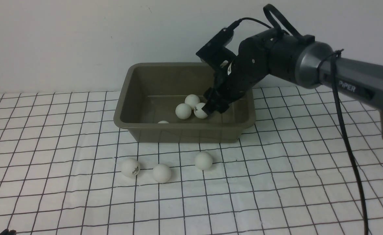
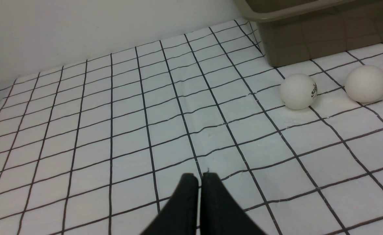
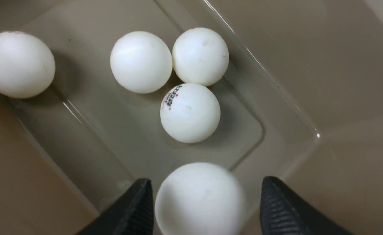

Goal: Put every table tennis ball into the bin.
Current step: Use the right arm to put the table tennis ball into the box, then use the right arm to clamp the table tennis ball closest to it

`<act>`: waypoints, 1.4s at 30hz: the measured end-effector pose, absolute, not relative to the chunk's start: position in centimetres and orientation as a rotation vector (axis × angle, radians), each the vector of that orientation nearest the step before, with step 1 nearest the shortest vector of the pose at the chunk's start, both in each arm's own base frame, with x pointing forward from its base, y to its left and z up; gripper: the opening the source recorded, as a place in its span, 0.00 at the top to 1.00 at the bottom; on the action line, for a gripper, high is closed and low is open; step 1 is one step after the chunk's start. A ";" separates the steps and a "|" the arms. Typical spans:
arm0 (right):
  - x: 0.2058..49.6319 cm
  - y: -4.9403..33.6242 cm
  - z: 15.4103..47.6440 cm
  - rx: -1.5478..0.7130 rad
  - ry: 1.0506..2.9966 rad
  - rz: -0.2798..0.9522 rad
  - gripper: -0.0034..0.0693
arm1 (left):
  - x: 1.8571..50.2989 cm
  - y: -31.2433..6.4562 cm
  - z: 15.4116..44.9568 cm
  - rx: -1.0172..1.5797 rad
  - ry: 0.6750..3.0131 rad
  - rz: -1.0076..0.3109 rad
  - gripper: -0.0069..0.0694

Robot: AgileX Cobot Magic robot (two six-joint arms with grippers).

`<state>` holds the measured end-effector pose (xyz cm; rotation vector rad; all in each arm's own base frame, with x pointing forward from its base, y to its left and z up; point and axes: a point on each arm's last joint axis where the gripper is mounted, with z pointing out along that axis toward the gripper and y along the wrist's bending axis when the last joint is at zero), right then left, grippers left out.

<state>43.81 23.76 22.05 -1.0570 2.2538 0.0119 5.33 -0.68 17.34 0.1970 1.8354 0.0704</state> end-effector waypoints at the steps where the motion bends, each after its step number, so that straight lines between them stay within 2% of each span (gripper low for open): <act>1: 43.8 23.8 22.1 -1.053 2.256 0.014 0.39 | 5.3 -0.7 17.3 0.197 1.835 0.070 0.92; 7: 43.8 23.8 22.1 -1.046 2.259 0.017 0.39 | 5.3 -0.7 17.3 0.197 1.835 0.070 0.92; 11: 43.9 23.8 23.3 -1.026 2.283 0.026 0.39 | 5.3 -0.7 17.3 0.197 1.835 0.070 0.92; 20: 42.1 23.1 31.2 -0.984 2.304 0.082 0.39 | 5.3 -0.7 17.3 0.197 1.835 0.070 0.92; 21: 41.1 22.8 33.1 -0.974 2.304 0.114 0.40 | 5.3 -0.7 17.3 0.197 1.835 0.070 0.92; 25: 39.2 22.2 35.5 -0.980 2.331 0.178 0.45 | 5.3 -0.7 17.3 0.197 1.835 0.070 0.92; 26: 38.5 22.0 36.6 -0.983 2.325 0.196 0.49 | 5.3 -0.7 17.3 0.197 1.835 0.070 0.92; 33: 36.8 21.1 39.6 -0.967 2.266 0.205 0.62 | 5.3 -0.7 17.3 0.197 1.835 0.070 0.92; 35: 35.6 20.5 41.6 -0.952 2.224 0.215 0.68 | 5.3 -0.7 17.3 0.197 1.835 0.070 0.92; 38: 34.3 20.1 43.1 -0.939 2.189 0.254 0.71 | 5.3 -0.7 17.3 0.197 1.835 0.070 0.92; 40: 33.7 20.1 43.0 -0.941 2.200 0.306 0.72 | 5.3 -0.7 17.3 0.197 1.835 0.070 0.92; 42: 33.0 20.3 41.4 -0.961 2.253 0.381 0.72 | 5.3 -0.7 17.3 0.197 1.835 0.070 0.92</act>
